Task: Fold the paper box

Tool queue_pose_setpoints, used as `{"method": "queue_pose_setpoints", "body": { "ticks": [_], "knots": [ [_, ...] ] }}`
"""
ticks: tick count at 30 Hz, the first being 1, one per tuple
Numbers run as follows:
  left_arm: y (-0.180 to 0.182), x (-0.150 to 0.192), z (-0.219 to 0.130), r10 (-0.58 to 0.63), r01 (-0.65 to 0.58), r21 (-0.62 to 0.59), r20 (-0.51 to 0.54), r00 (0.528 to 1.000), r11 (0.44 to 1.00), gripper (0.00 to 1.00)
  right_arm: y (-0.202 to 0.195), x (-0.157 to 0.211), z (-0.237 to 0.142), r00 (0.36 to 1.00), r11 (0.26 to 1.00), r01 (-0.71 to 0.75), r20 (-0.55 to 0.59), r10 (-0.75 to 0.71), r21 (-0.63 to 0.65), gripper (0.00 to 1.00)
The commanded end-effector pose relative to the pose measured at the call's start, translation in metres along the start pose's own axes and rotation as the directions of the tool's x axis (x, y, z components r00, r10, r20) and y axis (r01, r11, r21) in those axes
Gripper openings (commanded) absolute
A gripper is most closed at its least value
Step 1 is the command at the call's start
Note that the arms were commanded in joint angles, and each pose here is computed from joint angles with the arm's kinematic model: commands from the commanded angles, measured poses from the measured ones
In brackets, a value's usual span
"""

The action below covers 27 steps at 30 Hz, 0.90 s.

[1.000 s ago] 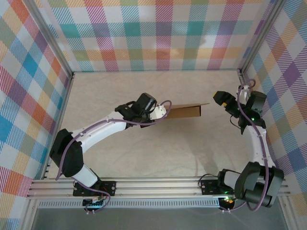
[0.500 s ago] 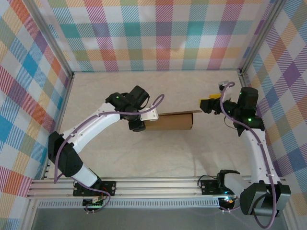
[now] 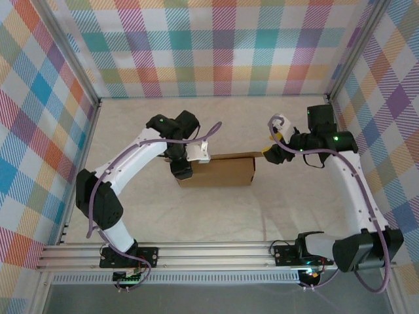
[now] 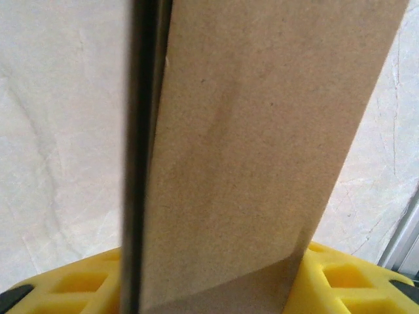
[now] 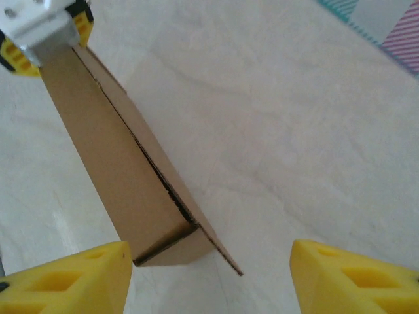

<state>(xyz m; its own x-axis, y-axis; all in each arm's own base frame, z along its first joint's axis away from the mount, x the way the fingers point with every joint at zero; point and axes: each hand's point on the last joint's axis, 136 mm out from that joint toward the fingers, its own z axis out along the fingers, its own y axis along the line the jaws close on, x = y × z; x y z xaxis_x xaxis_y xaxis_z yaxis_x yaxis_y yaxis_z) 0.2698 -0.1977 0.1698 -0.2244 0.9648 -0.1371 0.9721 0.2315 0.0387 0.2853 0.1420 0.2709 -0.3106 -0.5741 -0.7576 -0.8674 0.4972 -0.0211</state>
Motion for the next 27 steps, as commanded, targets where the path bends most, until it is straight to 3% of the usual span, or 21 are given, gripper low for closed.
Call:
{"method": "queue_pose_setpoints", "body": {
  "ticks": [1, 13, 20, 23, 27],
  "knots": [
    [-0.007, 0.000, -0.004, 0.027, -0.028, 0.049, 0.007, 1.000, 0.998, 0.38, 0.009, 0.011, 0.001, 0.993, 0.997, 0.071, -0.086, -0.075, -0.043, 0.62],
    [-0.005, 0.008, 0.009, 0.033, -0.032, 0.040, -0.023, 0.999, 0.999, 0.37, 0.006, 0.027, 0.039, 0.979, 0.978, -0.007, -0.202, -0.035, -0.206, 0.58],
    [-0.003, 0.006, 0.016, 0.026, -0.025, 0.057, -0.031, 0.999, 0.998, 0.37, 0.007, 0.036, 0.046, 0.968, 0.971, -0.044, -0.250, -0.017, -0.236, 0.48],
    [-0.003, 0.005, 0.017, 0.028, -0.026, 0.058, -0.033, 0.999, 0.998, 0.38, 0.009, 0.035, 0.049, 0.968, 0.967, -0.048, -0.249, -0.017, -0.251, 0.40],
    [-0.002, 0.004, 0.019, 0.026, -0.024, 0.061, -0.031, 0.999, 0.998, 0.38, 0.010, 0.036, 0.052, 0.968, 0.962, -0.048, -0.252, -0.022, -0.269, 0.38]
  ]
}}
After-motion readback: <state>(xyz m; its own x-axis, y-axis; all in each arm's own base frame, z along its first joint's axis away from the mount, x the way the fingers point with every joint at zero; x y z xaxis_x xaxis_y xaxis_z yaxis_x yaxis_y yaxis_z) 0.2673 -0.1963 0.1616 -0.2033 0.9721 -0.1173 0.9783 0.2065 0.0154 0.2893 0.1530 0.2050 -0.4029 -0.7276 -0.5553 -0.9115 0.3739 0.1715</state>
